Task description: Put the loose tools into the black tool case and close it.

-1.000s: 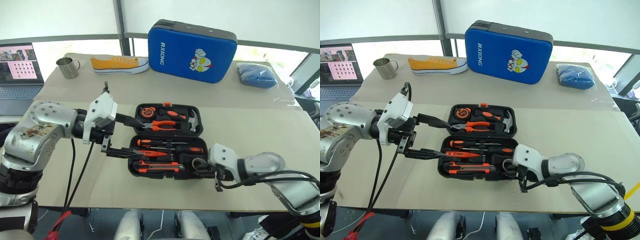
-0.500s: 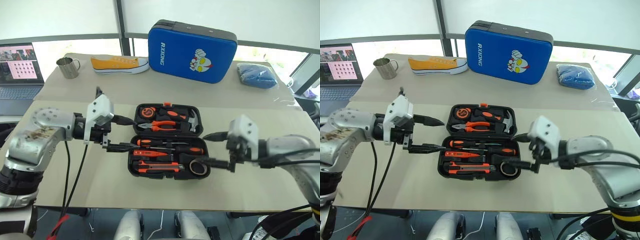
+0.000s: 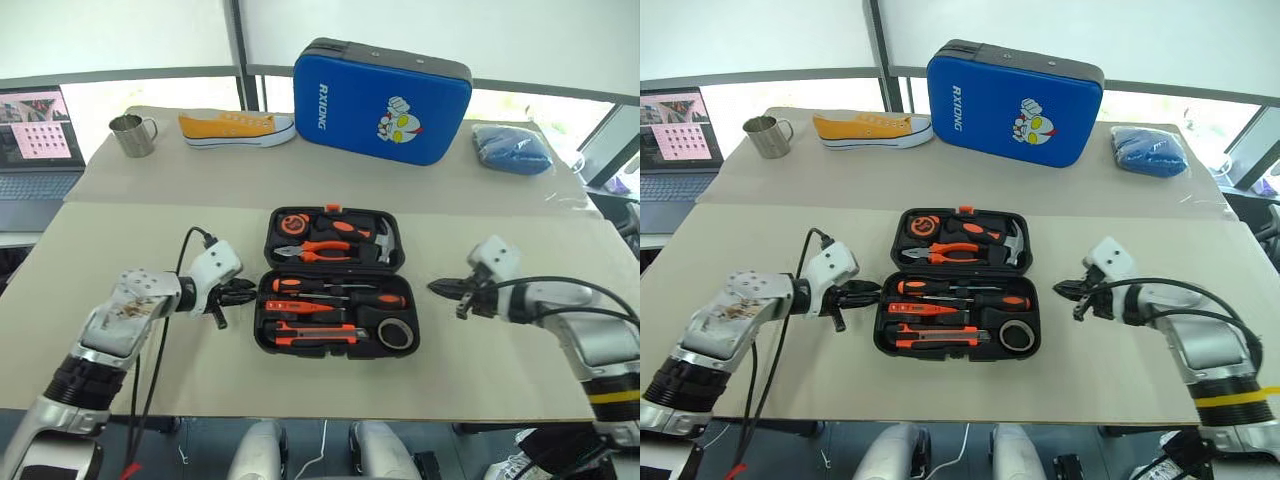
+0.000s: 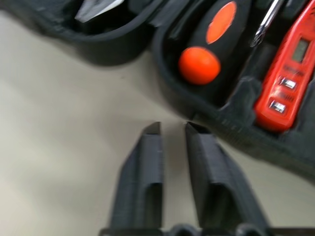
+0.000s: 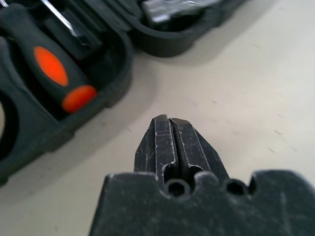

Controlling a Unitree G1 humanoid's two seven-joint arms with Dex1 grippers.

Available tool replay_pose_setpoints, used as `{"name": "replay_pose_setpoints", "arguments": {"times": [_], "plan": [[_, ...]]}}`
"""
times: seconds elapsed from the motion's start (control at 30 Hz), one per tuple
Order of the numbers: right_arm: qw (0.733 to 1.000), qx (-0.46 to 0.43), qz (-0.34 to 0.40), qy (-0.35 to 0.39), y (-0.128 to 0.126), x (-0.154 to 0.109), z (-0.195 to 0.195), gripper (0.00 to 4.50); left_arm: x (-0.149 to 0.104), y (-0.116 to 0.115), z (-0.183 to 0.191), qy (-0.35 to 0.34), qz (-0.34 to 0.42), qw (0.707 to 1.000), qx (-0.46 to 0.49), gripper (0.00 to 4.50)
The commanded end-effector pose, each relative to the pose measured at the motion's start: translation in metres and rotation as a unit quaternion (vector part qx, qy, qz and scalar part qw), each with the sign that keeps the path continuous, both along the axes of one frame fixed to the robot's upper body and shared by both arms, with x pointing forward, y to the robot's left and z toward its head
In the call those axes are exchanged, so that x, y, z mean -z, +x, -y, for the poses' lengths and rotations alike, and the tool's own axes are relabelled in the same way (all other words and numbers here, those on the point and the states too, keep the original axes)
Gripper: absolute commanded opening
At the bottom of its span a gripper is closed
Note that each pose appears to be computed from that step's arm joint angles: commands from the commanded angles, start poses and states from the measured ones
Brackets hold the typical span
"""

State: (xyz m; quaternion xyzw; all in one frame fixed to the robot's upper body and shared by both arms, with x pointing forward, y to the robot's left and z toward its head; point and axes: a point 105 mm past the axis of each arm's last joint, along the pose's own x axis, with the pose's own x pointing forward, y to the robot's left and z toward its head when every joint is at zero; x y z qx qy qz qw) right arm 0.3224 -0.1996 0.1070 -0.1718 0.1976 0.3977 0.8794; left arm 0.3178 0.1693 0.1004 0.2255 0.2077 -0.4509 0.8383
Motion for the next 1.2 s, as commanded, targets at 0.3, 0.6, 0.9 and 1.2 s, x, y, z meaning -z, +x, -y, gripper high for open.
{"name": "replay_pose_setpoints", "arguments": {"times": [0.3,0.6,0.9,1.2], "plan": [[0.993,-0.122,0.004,0.011,-0.031,-0.009,-0.048,0.00,-0.020,-0.039,0.034,-0.052,-0.012,0.991,0.124,0.07],[0.989,-0.147,-0.030,-0.008,-0.063,0.004,-0.039,0.00,-0.001,-0.071,0.019,-0.002,-0.057,0.988,0.145,0.07],[0.994,-0.105,-0.013,-0.028,-0.063,0.007,-0.020,0.00,0.005,-0.048,-0.021,0.034,-0.049,0.998,0.032,0.07],[0.998,-0.059,-0.010,0.012,-0.038,-0.027,-0.002,1.46,-0.032,-0.014,-0.043,-0.070,-0.091,0.989,-0.096,2.73]]}}
